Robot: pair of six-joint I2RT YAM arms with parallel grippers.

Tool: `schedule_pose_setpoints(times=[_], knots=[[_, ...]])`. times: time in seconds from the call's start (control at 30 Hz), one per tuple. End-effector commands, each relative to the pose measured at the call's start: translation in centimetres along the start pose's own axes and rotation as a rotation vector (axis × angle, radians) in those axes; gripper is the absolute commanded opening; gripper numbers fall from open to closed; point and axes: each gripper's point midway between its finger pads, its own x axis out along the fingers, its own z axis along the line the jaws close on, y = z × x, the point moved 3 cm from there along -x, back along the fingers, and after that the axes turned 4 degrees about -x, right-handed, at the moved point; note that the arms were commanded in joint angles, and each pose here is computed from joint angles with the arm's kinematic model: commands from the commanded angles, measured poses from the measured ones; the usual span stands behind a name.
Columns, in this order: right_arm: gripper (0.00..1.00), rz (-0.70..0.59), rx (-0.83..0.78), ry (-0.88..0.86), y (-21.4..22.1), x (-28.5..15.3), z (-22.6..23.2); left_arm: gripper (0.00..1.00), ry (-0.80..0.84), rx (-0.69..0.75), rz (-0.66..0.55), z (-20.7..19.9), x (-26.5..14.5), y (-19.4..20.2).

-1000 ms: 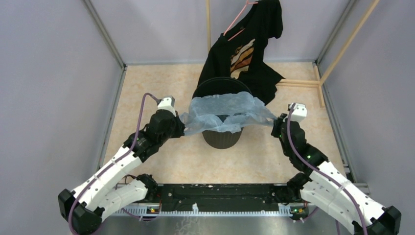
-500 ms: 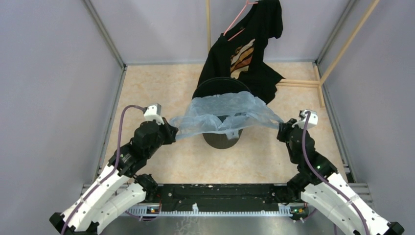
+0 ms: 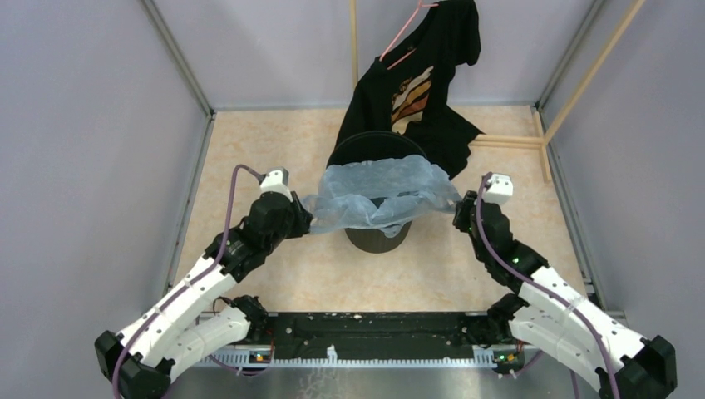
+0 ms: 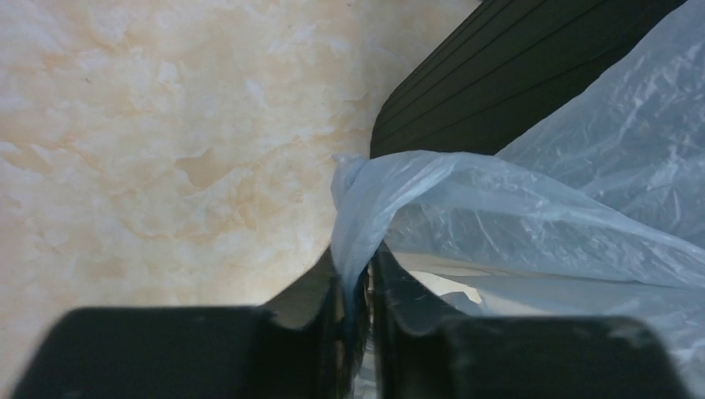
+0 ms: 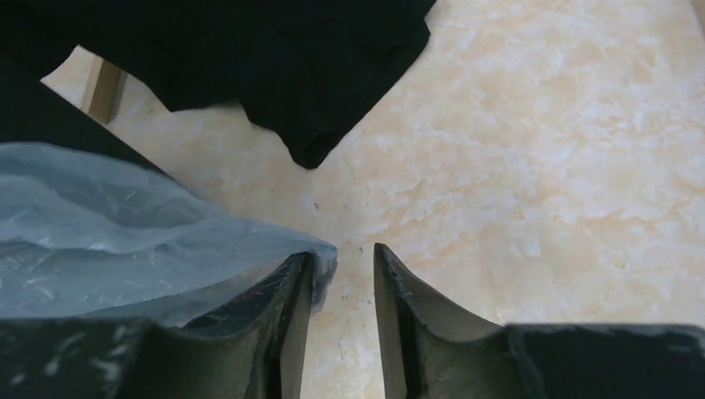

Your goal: Put the trash bags into the trash bin

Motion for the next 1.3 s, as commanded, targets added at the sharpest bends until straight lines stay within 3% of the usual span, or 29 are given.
schedule_pose_setpoints(times=[0.0,0.13,0.3,0.43,0.73,0.83,1.0,1.27], knots=[[0.37,-0.051,-0.017,-0.113,-4.1,-0.8,2.1,0.36,0.007,0.01,-0.056,-1.5,-1.3,-3.2],[0.54,-0.026,-0.046,-0.222,-5.5,-3.7,2.4,0.65,0.016,-0.001,-0.066,-0.9,-3.7,-3.5],[0.87,-0.078,-0.074,-0.357,-8.4,-7.9,2.3,0.96,0.092,-0.006,-0.121,-0.9,-7.2,-4.5],[0.96,-0.12,-0.174,-0.445,-10.8,-9.2,3.3,0.99,0.107,0.053,-0.162,-1.6,-8.1,-6.2],[0.84,-0.04,-0.378,-0.504,-12.5,-6.7,6.5,0.95,0.074,0.258,-0.082,-3.6,-5.6,-7.9],[0.84,-0.051,-0.379,-0.531,-12.8,-6.4,7.3,0.9,0.097,0.297,-0.065,-4.2,-5.1,-7.9],[0.82,-0.093,-0.362,-0.56,-13.3,-5.6,8.5,0.9,0.11,0.319,-0.052,-4.8,-4.2,-7.9],[0.51,-0.169,-0.297,-0.484,-15.0,-3.5,9.2,0.72,0.097,0.356,-0.068,-6.1,-2.2,-9.2]])
